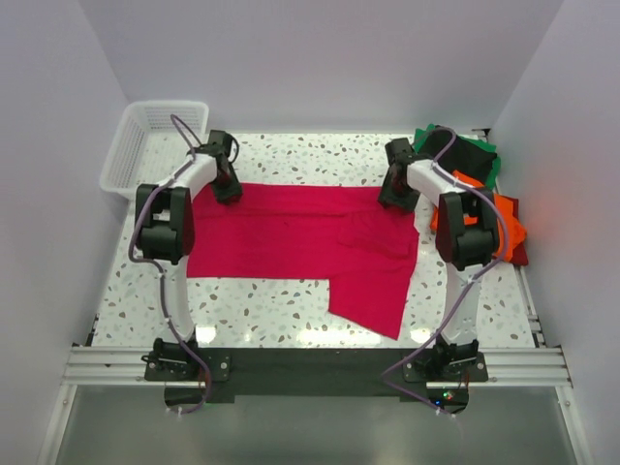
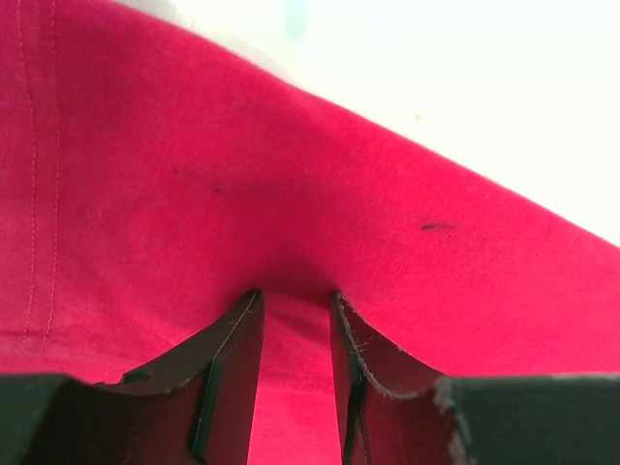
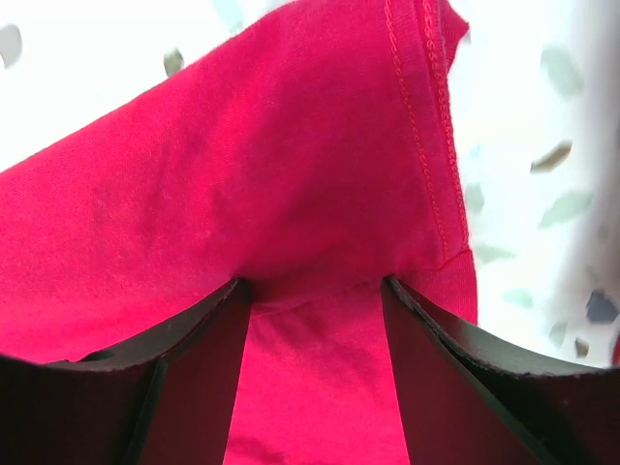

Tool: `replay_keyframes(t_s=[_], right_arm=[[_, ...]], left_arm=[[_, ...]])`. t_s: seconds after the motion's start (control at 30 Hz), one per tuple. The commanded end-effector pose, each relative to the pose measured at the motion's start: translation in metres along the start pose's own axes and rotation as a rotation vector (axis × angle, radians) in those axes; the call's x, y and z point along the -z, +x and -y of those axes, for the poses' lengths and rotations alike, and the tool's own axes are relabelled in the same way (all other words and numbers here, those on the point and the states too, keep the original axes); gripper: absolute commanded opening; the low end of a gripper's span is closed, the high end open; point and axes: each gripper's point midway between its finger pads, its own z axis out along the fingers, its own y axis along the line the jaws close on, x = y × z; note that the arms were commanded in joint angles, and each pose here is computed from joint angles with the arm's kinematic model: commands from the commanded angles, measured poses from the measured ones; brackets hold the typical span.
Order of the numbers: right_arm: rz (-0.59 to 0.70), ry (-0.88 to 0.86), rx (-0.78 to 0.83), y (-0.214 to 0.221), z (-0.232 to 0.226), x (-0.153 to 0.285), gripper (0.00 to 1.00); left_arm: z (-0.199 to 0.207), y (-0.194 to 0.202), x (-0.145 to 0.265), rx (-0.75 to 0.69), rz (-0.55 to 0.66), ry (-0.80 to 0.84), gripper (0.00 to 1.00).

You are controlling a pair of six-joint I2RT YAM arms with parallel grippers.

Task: Fold and stack the t-shirts
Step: Fold the tshirt

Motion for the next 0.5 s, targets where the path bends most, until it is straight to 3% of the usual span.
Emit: replay_keyframes(t_s=[0.0, 0.2, 0.47], right_arm=[[-0.021, 0.123, 0.067, -0.011, 0.028, -0.022, 0.6], [0.025, 0.129, 0.081, -0.031, 0.025, -0.016, 0.59], [0.193, 0.034, 0.036, -0.064, 0.024, 0.055, 0.58]], left_arm=[[-0.009, -0.005, -0.037, 0.029, -0.045, -0.032, 0.39], [-0.004, -0.024, -0.032, 0.019, -0.006, -0.016, 0.38], [0.002, -0.058, 0.044, 0.027, 0.192, 0.078, 0.39]])
